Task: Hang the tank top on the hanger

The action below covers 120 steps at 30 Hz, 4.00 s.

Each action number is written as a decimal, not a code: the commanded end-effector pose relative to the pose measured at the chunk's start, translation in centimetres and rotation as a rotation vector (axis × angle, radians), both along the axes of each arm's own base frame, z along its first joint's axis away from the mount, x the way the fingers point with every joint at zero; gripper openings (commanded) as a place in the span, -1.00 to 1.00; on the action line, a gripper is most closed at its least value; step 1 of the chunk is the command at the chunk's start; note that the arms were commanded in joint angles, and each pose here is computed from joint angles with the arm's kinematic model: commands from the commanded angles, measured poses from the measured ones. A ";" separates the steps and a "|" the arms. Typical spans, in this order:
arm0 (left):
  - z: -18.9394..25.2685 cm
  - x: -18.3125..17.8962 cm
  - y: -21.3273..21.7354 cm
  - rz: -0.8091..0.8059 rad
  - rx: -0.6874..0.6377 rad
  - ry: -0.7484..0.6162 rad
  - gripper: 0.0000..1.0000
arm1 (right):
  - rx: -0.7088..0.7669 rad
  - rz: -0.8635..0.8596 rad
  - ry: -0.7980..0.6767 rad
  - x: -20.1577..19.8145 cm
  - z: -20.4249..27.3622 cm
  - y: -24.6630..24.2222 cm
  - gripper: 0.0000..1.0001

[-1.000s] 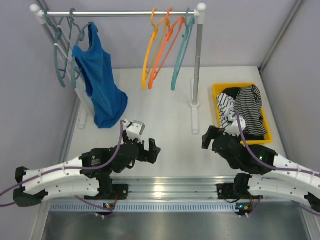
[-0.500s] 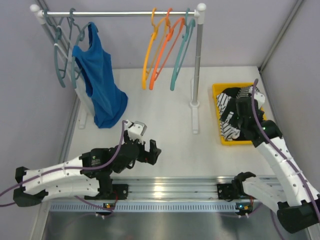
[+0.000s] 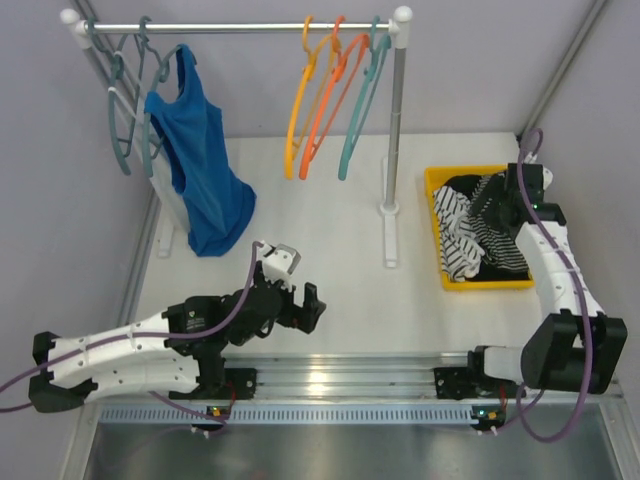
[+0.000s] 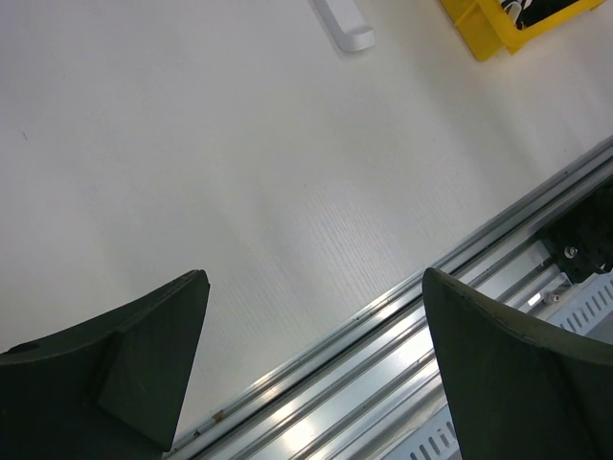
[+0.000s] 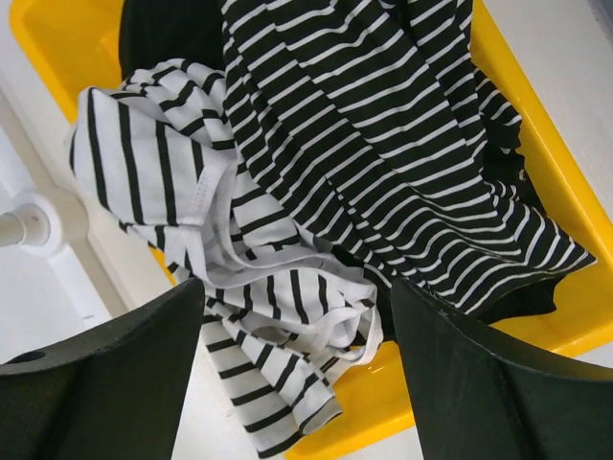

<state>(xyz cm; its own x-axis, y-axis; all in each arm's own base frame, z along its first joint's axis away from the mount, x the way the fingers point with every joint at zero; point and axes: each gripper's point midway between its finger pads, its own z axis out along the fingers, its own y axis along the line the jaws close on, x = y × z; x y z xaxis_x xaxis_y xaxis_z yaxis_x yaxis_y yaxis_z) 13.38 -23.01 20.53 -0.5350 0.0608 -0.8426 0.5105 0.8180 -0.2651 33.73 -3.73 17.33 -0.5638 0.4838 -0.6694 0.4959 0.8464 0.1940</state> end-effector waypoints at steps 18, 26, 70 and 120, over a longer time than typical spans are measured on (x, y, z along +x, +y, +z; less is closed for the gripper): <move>-0.2 -0.6 -0.4 -0.038 -0.045 0.005 0.96 | 0.062 0.089 0.060 -0.1 -6.3 1.4 0.49; -0.4 -0.8 -0.7 -0.052 -0.043 0.015 0.97 | 0.088 0.087 0.093 -0.4 -8.6 1.9 0.46; 2.3 -0.2 -1.3 -0.047 -0.077 -0.033 0.96 | 0.109 0.234 -0.277 -1.3 11.6 6.8 -1.00; -4.1 1.4 -1.2 0.172 -0.035 0.066 0.96 | 0.282 0.910 0.028 -21.3 -4.1 31.3 0.29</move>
<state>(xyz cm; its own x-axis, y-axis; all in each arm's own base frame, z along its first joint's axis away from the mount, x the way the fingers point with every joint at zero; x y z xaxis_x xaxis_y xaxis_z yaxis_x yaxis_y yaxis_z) 15.21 -22.63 17.12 -0.5549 -0.0267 -0.8315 0.3493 0.8997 -0.2619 11.15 26.57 10.36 -0.8502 -0.1481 -0.5053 -0.3668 0.8551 0.3664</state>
